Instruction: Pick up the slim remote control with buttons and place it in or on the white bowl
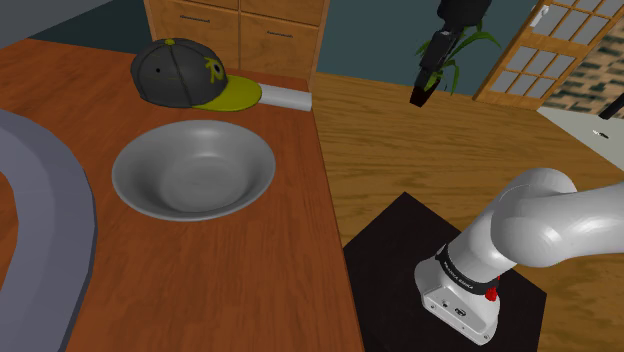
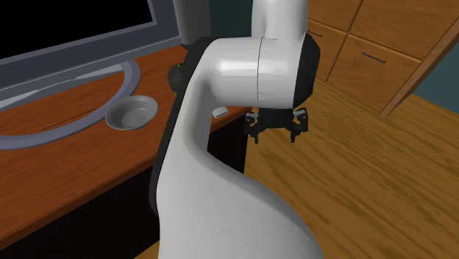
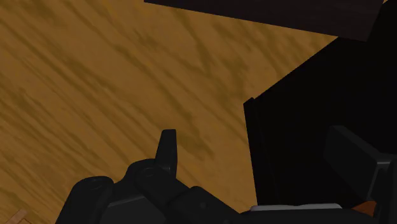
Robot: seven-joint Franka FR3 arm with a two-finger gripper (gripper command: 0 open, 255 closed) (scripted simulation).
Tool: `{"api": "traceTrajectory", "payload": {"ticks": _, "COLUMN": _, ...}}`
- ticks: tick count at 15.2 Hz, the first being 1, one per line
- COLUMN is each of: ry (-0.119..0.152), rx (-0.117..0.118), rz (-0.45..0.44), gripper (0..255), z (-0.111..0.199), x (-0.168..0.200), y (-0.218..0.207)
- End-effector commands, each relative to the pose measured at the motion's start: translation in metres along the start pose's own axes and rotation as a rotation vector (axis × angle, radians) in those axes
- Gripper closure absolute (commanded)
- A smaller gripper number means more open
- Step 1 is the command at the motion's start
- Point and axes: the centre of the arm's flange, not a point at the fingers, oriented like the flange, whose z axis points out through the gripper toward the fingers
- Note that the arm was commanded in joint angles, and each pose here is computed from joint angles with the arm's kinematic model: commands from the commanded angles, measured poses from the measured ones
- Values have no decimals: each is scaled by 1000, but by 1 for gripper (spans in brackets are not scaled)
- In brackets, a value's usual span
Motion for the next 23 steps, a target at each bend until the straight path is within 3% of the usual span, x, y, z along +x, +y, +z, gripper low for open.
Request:
{"api": "traceTrajectory", "payload": {"ticks": 1, "ry": 0, "rx": 0, "rz": 0, "gripper": 0, "z": 0, "x": 0, "y": 0}}
{"api": "traceTrajectory", "payload": {"ticks": 23, "ry": 16, "rx": 147, "rz": -379, "gripper": 0, "z": 19, "x": 223, "y": -161}}
